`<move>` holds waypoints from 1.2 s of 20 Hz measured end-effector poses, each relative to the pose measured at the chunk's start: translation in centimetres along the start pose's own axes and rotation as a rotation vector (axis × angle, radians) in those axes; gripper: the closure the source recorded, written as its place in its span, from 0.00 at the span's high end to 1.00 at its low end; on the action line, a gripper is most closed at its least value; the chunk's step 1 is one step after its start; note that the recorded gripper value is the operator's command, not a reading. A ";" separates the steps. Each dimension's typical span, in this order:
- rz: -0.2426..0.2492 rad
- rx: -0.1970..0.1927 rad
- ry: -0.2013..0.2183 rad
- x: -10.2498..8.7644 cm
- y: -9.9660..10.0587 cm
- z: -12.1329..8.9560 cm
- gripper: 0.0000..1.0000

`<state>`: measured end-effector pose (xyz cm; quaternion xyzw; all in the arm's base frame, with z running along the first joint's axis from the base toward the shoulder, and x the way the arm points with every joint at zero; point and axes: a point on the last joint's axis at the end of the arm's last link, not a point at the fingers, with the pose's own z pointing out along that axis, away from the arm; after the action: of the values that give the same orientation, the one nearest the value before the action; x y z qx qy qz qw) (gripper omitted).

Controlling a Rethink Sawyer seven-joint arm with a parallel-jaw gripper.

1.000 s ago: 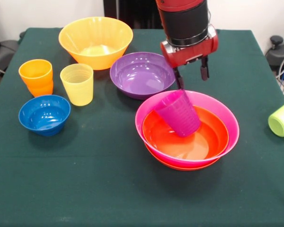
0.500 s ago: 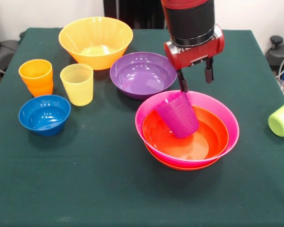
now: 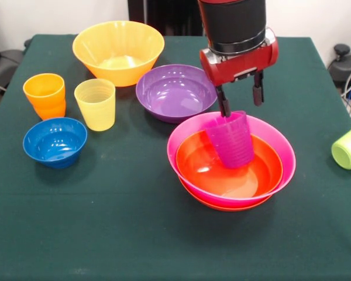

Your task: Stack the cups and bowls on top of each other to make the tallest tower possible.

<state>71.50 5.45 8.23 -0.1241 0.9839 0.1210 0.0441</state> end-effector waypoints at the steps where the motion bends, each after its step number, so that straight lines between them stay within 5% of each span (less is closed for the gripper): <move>1: -0.001 0.002 -0.002 -0.1 0.0 -0.1 1.00; 24: -0.020 0.049 -0.034 -1.5 0.2 -2.5 1.00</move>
<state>72.78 5.34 10.89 -0.1309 0.9843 0.0986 0.0649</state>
